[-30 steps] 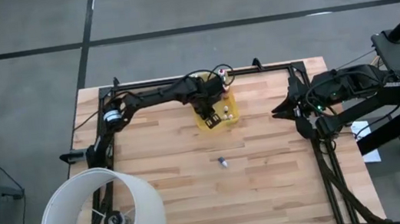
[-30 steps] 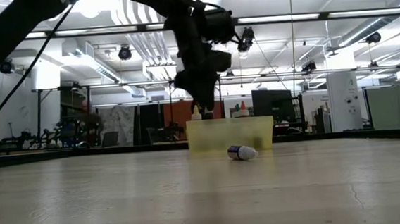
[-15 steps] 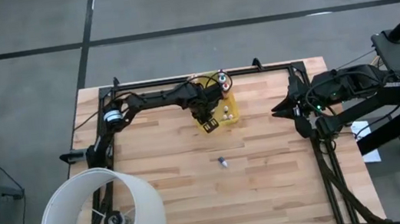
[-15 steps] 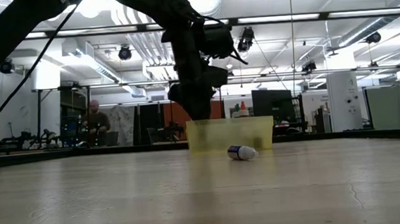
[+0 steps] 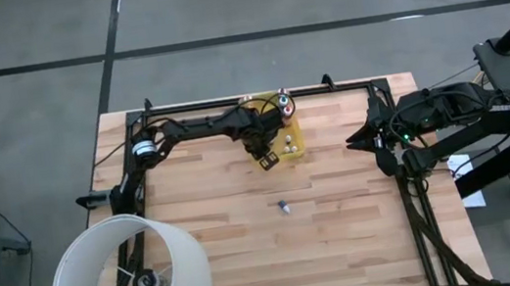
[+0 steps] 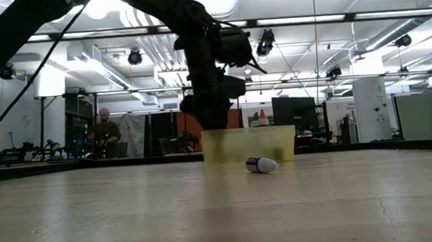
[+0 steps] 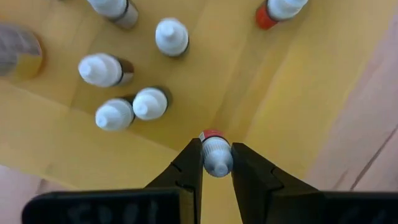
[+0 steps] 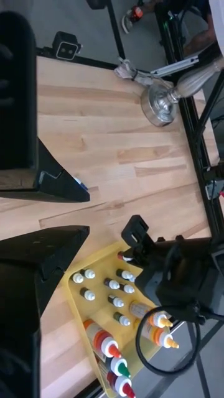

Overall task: Pick & Place food coloring
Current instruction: Put the small red food coloring bottle into the yellow bin

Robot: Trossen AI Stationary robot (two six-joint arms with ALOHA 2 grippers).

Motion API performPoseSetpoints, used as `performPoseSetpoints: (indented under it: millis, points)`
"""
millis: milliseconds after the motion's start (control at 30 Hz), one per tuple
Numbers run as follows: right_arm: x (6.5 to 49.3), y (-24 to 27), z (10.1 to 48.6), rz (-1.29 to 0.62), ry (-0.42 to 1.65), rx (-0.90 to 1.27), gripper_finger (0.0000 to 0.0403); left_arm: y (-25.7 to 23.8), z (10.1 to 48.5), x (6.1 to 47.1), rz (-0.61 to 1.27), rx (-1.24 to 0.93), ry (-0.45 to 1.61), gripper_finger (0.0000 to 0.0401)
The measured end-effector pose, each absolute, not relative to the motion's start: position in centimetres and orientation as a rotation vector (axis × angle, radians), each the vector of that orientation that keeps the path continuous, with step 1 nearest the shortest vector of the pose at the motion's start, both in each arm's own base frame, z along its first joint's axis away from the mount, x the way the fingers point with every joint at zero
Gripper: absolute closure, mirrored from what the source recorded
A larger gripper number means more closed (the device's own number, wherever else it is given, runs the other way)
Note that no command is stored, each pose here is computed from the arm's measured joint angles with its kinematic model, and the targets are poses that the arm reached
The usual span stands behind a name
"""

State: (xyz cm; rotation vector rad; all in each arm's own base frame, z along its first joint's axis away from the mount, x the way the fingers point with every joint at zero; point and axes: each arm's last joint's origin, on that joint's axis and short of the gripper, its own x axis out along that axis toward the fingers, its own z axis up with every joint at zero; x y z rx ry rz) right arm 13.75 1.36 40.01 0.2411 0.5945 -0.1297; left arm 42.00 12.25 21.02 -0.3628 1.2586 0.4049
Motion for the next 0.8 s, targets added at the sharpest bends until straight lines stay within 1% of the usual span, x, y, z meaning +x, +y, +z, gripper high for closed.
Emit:
performPoseSetpoints:
  millis: [167, 800]
  points:
    - [13.75, 1.36, 40.01, -0.13, 0.595, 0.241, 0.0339, 12.2, 20.19, 41.83, 0.415, -0.377, 1.265, 0.0357]
    - [13.74, 1.36, 40.02, -0.129, 0.594, 0.241, 0.0339, 12.26, 20.3, 42.03, 0.42, -0.384, 1.24, 0.0357]
